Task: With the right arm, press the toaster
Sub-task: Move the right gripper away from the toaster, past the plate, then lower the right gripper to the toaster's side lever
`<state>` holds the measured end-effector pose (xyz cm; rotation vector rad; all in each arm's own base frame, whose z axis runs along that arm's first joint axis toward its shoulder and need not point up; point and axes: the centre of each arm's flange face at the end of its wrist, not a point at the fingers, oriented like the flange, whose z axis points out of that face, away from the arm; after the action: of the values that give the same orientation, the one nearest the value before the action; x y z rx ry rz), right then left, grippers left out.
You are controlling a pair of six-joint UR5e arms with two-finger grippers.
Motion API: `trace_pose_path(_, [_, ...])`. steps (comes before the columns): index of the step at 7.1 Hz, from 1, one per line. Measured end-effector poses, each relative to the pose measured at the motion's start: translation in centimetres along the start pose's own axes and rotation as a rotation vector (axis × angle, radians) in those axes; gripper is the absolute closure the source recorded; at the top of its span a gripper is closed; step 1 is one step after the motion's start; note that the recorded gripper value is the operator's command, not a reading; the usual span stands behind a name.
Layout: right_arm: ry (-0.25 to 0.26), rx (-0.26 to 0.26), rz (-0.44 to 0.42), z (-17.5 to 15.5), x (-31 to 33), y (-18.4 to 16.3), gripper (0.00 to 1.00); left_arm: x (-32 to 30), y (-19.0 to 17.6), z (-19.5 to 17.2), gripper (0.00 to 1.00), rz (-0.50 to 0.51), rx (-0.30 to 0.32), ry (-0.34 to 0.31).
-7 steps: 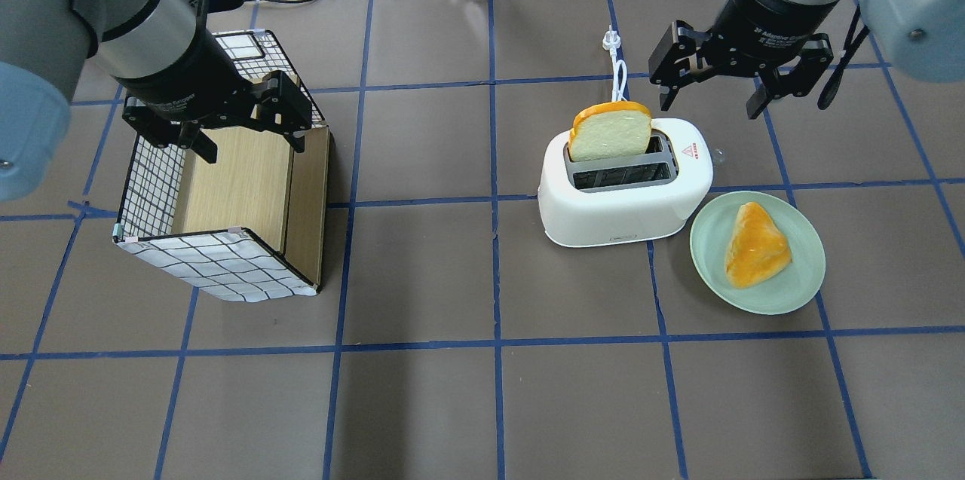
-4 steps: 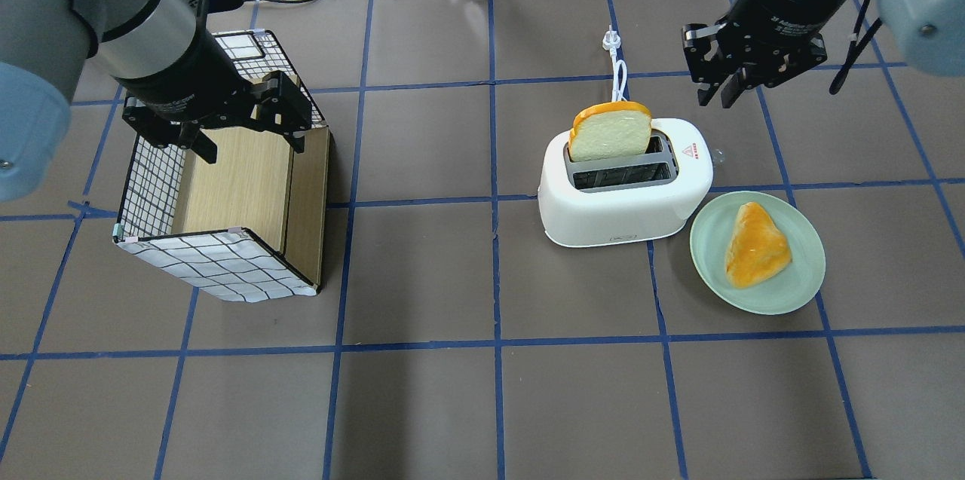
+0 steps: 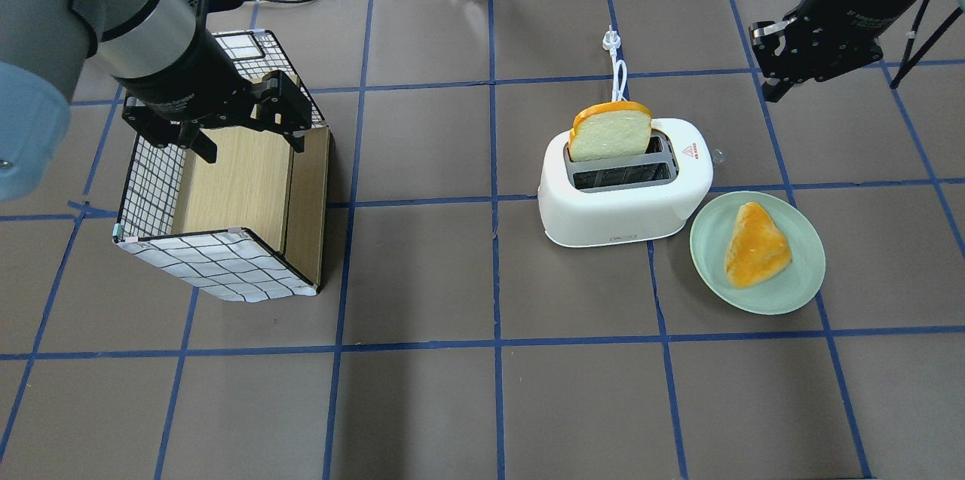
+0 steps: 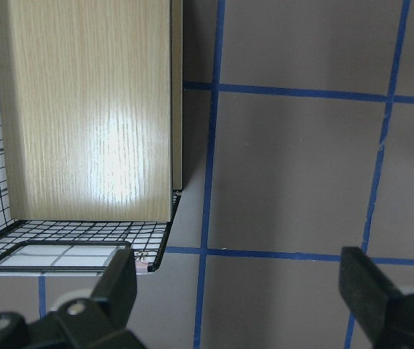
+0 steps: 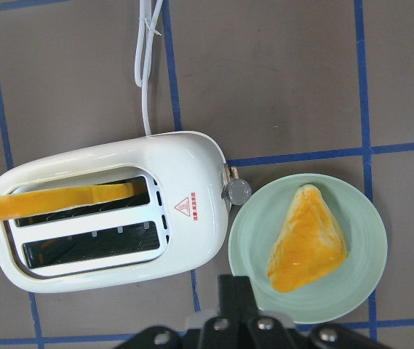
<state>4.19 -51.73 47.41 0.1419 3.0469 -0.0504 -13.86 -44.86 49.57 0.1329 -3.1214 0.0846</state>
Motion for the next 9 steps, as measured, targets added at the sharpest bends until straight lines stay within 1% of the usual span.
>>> trace_pose_path(1, [-0.029,0.006,0.002,0.9,0.1,-0.5,1.00,0.0,0.0,0.0,0.00,0.000,0.000,0.000])
trace_pose_path(2, [-0.054,0.015,0.009,2.4,0.5,-0.8,1.00,0.0,0.0,0.0,0.00,0.000,0.000,0.001])
trace_pose_path(4, [-0.069,0.025,0.037,6.6,2.8,-0.5,1.00,0.0,0.0,0.0,0.00,0.000,0.000,0.000])
trace_pose_path(5, [-0.083,0.022,0.045,8.0,3.7,-0.1,1.00,0.0,0.0,0.0,0.00,0.000,0.000,0.000])
trace_pose_path(6, [-0.117,0.017,0.059,9.2,4.9,0.2,1.00,0.0,0.0,0.0,0.00,0.000,0.000,0.000])
trace_pose_path(9, [-0.274,0.003,0.115,12.1,8.1,1.2,1.00,0.0,0.0,0.0,0.00,0.000,0.000,0.000])
